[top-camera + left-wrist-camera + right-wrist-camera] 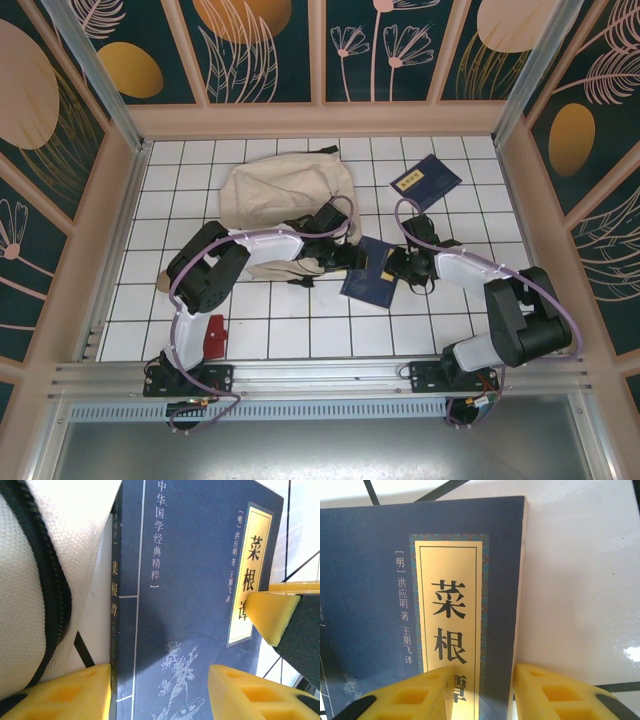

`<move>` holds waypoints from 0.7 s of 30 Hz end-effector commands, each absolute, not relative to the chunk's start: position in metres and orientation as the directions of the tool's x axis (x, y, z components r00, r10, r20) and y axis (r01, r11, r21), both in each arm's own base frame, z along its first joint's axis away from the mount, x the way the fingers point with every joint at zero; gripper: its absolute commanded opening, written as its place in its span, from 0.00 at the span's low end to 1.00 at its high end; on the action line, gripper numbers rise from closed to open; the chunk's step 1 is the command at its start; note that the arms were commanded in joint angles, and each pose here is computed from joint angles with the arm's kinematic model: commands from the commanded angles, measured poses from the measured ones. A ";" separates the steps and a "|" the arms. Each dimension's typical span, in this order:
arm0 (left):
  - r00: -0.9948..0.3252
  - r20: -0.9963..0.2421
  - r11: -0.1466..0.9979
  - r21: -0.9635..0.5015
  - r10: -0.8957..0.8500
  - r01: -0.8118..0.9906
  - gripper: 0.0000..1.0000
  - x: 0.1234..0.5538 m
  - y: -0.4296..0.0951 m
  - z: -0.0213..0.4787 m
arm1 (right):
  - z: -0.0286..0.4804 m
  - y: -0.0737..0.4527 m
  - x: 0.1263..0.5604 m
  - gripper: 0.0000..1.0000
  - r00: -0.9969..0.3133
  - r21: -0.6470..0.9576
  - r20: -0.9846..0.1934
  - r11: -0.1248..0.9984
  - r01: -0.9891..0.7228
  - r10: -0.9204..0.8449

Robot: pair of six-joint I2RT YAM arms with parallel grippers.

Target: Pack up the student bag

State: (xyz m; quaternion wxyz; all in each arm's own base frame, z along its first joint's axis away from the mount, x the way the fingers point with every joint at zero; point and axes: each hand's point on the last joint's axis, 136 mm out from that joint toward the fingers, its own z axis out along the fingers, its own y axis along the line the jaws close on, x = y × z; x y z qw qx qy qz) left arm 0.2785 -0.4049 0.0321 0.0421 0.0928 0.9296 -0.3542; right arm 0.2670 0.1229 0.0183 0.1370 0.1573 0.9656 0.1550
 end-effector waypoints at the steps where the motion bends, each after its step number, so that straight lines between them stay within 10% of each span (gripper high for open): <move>1: -0.962 -0.157 0.561 -0.787 0.221 0.258 0.52 0.257 -0.446 0.059 | 0.010 0.141 0.254 0.36 -0.930 0.414 -0.136 0.872 0.260 0.342; 21: -0.964 -0.174 0.681 -0.683 0.200 0.264 0.51 0.266 -0.428 0.031 | 0.077 0.159 0.270 0.27 -0.901 0.640 -0.171 0.740 0.206 0.398</move>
